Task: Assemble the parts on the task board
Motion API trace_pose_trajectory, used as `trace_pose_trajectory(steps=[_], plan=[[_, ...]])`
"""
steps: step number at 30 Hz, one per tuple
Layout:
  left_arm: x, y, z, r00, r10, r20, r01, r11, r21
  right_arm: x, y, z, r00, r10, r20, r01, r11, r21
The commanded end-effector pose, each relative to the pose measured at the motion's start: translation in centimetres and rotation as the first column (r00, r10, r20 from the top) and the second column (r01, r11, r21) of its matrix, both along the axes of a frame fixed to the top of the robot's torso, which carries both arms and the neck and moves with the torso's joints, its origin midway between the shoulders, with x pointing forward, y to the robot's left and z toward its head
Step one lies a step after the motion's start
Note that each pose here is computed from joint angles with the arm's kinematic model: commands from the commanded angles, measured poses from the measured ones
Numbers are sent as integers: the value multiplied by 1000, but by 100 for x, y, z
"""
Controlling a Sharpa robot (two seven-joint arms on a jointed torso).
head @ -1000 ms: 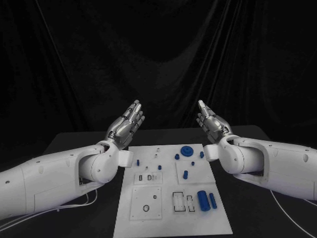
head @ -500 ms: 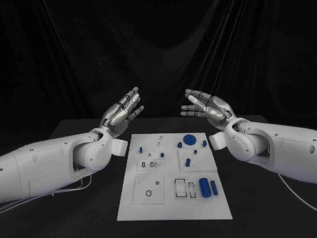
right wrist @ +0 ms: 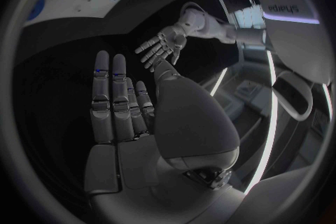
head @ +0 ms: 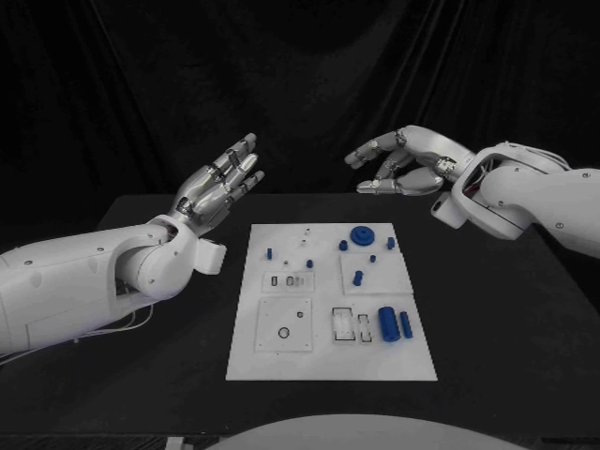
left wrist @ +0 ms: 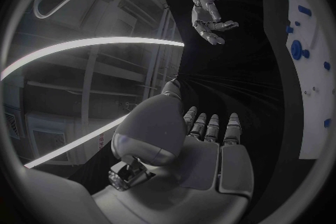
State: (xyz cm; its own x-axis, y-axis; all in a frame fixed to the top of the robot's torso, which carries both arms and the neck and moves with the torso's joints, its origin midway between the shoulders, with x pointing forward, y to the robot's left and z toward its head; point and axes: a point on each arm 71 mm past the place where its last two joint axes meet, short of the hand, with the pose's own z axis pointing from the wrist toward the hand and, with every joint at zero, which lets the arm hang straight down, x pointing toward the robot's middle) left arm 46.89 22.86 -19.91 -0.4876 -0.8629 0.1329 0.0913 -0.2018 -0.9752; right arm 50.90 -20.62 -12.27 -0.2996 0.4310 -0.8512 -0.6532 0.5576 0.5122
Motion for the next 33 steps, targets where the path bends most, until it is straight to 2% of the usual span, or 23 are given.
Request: trace_pose_trajectory(steps=[1,2,4,8,10,16,26,29,33], plan=[[-63,14,108,995,-9,104,12,1000,-29,-113,108,-15,869,257,423,22,834,-552],[-76,24,117,995,-11,103,14,999,-31,-119,113,-11,856,281,434,38,803,-594],[-95,31,130,995,-17,103,21,999,-35,-118,116,-16,849,302,435,66,755,-653],[-133,25,158,993,-32,111,38,998,-52,-113,100,-32,856,299,423,114,687,-717],[-151,16,170,993,-39,115,47,997,-60,-112,91,-30,855,294,426,131,674,-727],[-178,-21,185,991,-66,116,75,994,-78,-98,56,-22,844,276,460,174,671,-721],[-177,-9,180,991,-75,109,84,993,-79,-80,32,-126,850,245,466,198,671,-714],[-174,-10,176,991,-82,103,91,993,-79,-73,39,-168,857,232,460,196,679,-708],[-171,-14,169,991,-92,95,100,992,-79,-63,45,-232,878,201,434,184,695,-695]])
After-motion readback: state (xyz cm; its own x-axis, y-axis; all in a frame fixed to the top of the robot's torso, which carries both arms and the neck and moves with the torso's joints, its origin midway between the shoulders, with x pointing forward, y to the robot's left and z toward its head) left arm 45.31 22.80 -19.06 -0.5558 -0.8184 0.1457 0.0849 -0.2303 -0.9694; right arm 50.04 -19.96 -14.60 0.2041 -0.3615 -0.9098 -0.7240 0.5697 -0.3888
